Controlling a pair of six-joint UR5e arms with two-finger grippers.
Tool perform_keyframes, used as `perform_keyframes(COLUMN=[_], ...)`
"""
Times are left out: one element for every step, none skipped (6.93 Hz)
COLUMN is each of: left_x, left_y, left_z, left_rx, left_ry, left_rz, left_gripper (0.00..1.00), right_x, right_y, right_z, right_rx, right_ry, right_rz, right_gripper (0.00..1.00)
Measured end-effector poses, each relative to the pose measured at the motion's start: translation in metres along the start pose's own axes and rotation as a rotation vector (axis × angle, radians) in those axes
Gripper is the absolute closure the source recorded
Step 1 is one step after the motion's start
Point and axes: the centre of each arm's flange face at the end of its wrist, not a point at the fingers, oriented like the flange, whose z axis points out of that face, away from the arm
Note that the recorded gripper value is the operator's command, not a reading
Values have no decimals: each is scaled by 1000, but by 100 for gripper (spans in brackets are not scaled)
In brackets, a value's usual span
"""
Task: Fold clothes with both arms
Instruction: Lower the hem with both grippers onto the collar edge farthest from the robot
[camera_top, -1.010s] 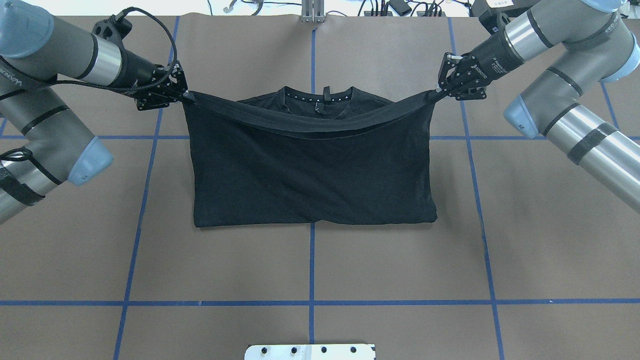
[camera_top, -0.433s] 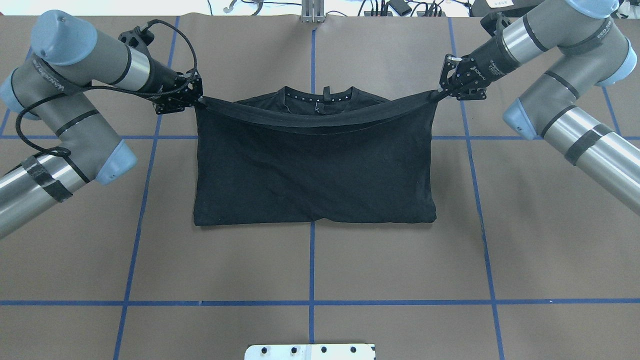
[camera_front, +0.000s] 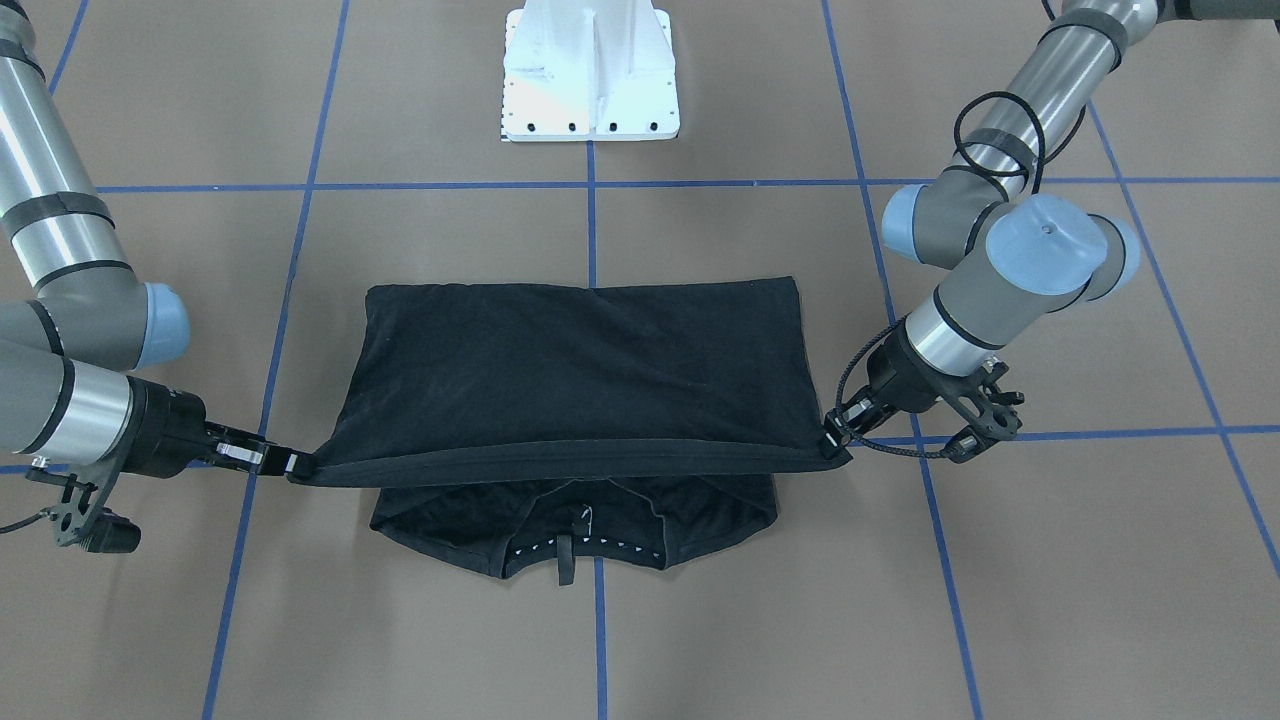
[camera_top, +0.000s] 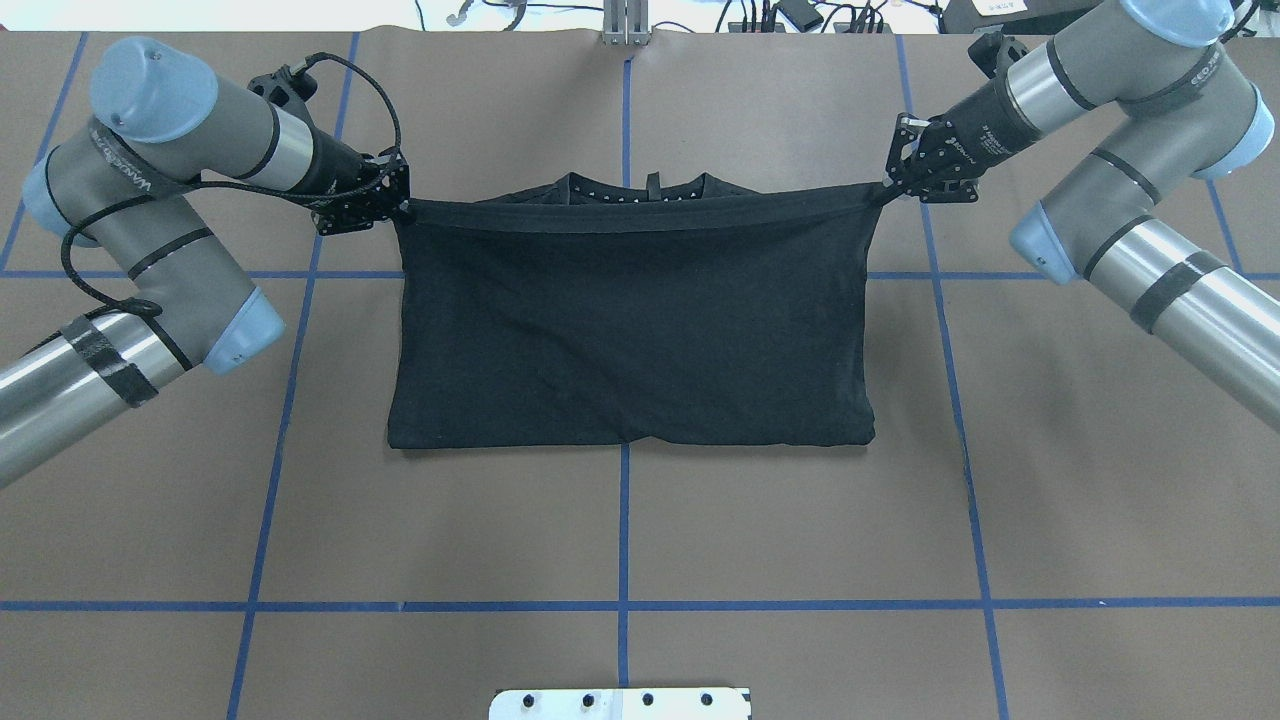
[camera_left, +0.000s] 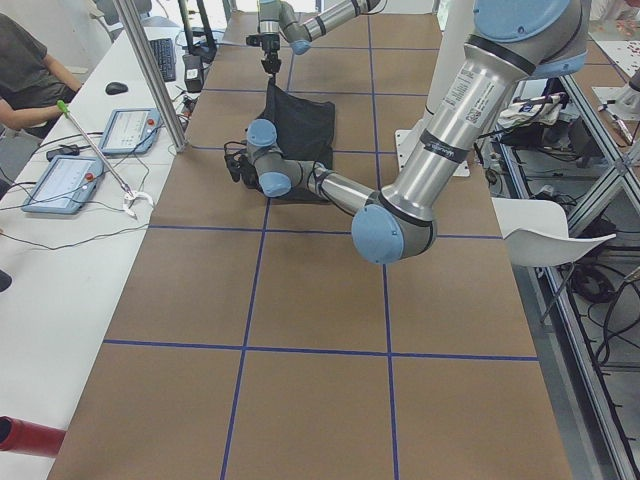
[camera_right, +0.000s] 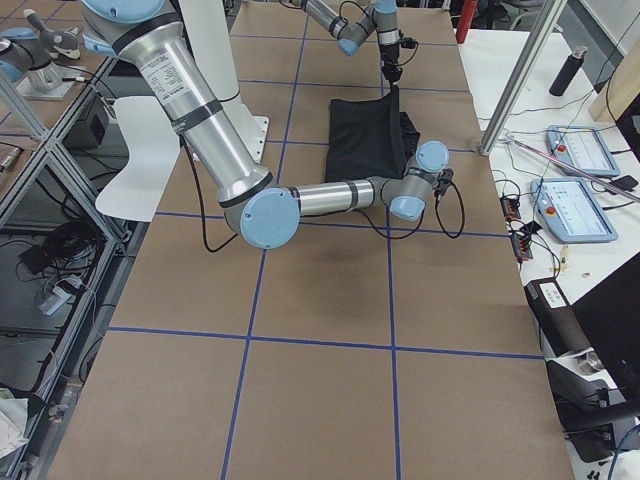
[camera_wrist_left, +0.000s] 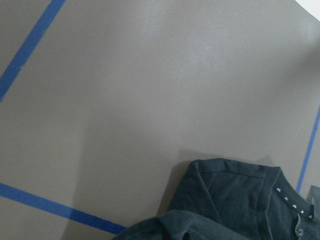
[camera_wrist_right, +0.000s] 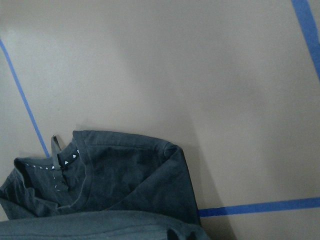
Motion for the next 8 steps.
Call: perform_keyframes(left_x=[-2,-2,2,11,18,24,29,32], left_y=[-1,-1,-1,1,2,2,2,1], left_z=[2,3,2,1,-1,-2,-4,-6], left_rx=[0,1,0,0,3,10,18,23], left_ry=[-4,-6,-2,7,14,23,29,33], left_rz=[-2,-3,-1,3,6,10,12,12], left_gripper=[100,100,100,100,100,100,100,100], right_x=[3,4,-1,-11,-18,-22,-27,-31], right_y=[-3,-5,-5,-6,-6,-6,-6,-7], right_z=[1,2,2,1,0,0,0,-1], right_rx=[11,20,26,32,37,38,39,39], right_ry=[4,6,3,-2,-4,-6,-6,-3], right_rz=[6,9,6,0,-2,-4,-2,5], right_gripper=[100,100,100,100,100,100,100,100])
